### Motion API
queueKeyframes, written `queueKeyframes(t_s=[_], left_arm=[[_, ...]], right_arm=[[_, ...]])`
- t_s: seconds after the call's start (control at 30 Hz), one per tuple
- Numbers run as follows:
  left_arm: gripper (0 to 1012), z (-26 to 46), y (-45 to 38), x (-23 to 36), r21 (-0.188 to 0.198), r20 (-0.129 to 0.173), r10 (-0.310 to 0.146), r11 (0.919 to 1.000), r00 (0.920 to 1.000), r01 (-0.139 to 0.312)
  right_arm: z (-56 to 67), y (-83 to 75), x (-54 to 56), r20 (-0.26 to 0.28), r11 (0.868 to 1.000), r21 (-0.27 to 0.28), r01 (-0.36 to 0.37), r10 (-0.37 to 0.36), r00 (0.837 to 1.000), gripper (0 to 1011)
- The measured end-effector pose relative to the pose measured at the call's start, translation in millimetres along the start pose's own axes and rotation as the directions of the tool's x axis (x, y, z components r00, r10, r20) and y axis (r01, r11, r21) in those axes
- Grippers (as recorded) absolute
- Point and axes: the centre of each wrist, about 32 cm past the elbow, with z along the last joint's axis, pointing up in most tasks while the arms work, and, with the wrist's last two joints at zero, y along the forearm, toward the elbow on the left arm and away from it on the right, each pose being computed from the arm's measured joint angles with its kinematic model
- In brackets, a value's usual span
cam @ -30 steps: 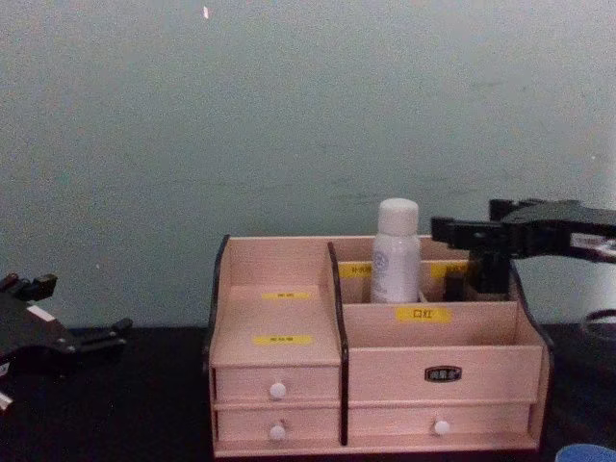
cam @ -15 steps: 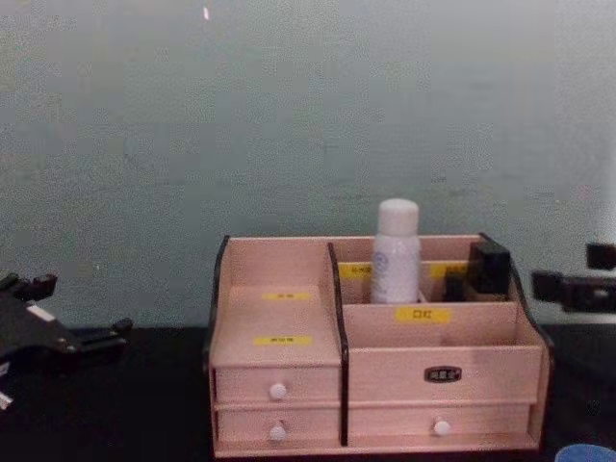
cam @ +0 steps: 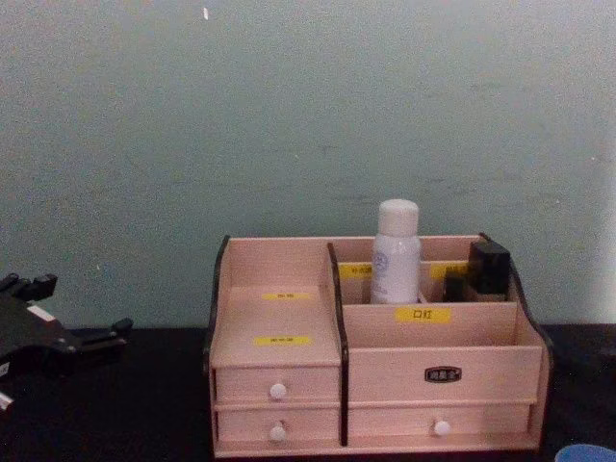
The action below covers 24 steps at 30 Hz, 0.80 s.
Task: Pick up the facial cleanser and watermelon frost from the table and place them into the tiered storage box.
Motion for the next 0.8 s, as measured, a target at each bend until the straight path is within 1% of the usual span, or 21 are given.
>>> queueKeyframes(t_s=[0.2,0.4,0.53,0.8], left_arm=[[1001,0.0,0.0,0.0,0.0,0.0,0.0,1.0,1.0,0.0],[1001,0.0,0.0,0.0,0.0,0.0,0.0,1.0,1.0,0.0],[1001,0.0,0.0,0.0,0.0,0.0,0.0,1.0,1.0,0.0],[1001,0.0,0.0,0.0,0.0,0.0,0.0,1.0,1.0,0.0]], right_arm=[[-10.9,-7.7,-4.7,-0.031,0.999,-0.049,-0.008,0.007,0.999,1000],[-17.2,-9.6,-7.7,-0.048,0.996,-0.084,-0.023,0.019,0.999,1000],[-22.1,-8.7,-8.8,-0.054,0.994,-0.106,-0.03,0.024,0.998,1000],[-30.9,-3.0,-6.5,-0.057,0.989,-0.144,-0.027,0.019,0.998,1000]])
